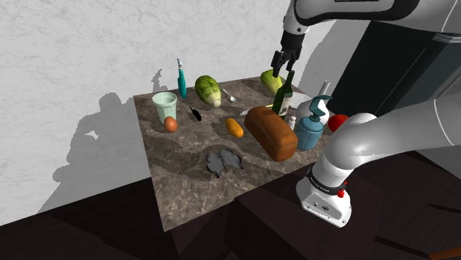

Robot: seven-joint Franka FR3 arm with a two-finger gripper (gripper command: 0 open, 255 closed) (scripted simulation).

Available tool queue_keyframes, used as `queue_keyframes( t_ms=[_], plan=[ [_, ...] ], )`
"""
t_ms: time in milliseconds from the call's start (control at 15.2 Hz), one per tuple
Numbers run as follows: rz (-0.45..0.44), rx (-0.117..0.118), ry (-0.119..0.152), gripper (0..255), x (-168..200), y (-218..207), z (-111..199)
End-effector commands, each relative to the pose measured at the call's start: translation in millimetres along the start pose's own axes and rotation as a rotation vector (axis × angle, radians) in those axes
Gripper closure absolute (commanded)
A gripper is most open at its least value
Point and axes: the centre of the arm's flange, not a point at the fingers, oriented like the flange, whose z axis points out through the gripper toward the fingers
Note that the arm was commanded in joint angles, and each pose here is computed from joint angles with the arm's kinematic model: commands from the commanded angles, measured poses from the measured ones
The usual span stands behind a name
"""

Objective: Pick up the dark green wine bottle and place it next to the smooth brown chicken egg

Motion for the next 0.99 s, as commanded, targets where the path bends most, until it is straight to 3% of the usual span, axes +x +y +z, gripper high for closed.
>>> queue_keyframes(
  t_ms=[0, 924],
  plan=[
    [0.017, 0.006, 0.008, 0, 6.4, 24.9, 7.7],
    [0.137, 0.051, 0.051, 0, 39.8, 201.5, 63.6]
  ],
)
